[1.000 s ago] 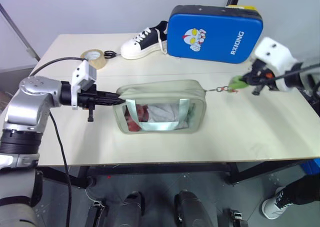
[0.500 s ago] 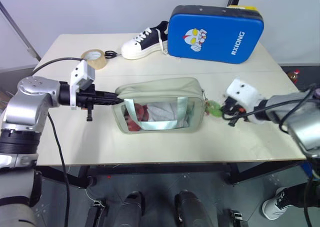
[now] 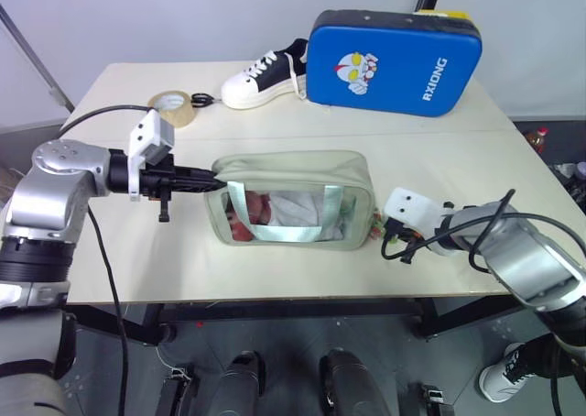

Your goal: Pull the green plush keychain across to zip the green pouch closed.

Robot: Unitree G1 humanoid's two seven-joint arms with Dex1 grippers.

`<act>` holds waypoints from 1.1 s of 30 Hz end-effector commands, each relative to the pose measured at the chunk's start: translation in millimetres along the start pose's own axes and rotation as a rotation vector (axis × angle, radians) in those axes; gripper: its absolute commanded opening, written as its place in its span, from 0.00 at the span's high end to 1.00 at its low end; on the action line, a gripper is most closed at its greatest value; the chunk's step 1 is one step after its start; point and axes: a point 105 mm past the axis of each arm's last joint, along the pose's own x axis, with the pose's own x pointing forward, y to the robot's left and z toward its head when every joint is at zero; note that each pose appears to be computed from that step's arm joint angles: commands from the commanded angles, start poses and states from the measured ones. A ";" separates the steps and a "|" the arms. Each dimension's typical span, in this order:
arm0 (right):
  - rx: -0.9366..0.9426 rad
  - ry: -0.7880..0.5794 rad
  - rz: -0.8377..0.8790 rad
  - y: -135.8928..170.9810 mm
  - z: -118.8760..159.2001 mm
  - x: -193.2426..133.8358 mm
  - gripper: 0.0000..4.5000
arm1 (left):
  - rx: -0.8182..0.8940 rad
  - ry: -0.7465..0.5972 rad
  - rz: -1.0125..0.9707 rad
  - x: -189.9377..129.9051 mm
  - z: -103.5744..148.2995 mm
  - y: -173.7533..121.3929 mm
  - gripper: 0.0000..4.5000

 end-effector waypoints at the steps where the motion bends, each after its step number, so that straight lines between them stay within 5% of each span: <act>1: 0.061 -0.149 -0.057 -27.9 29.1 -26.5 0.99 | 0.016 0.018 0.007 -4.5 3.2 0.8 1.00; 3: 0.097 -0.218 -0.047 -34.7 39.7 -38.2 0.99 | 0.018 0.017 0.003 -3.5 4.5 0.3 1.00; 11: 0.118 -0.411 0.025 -44.9 59.6 -77.1 0.15 | 0.043 0.007 -0.005 0.2 13.2 -1.8 1.00; 12: 0.113 -0.426 0.033 -44.9 59.9 -79.9 0.15 | 0.045 0.007 -0.004 0.2 13.8 -2.1 1.00; 15: 0.100 -0.496 0.080 -44.0 61.8 -89.7 0.14 | 0.013 -0.036 -0.014 -4.9 23.9 -5.2 0.78; 22: 0.029 -0.564 0.139 -40.8 62.3 -107.0 0.14 | 0.008 -0.064 0.024 -47.3 41.0 -11.1 0.02; 33: -0.057 -0.574 0.125 -28.2 36.7 -99.6 0.14 | -0.104 -0.065 0.176 -79.6 15.0 -19.6 0.01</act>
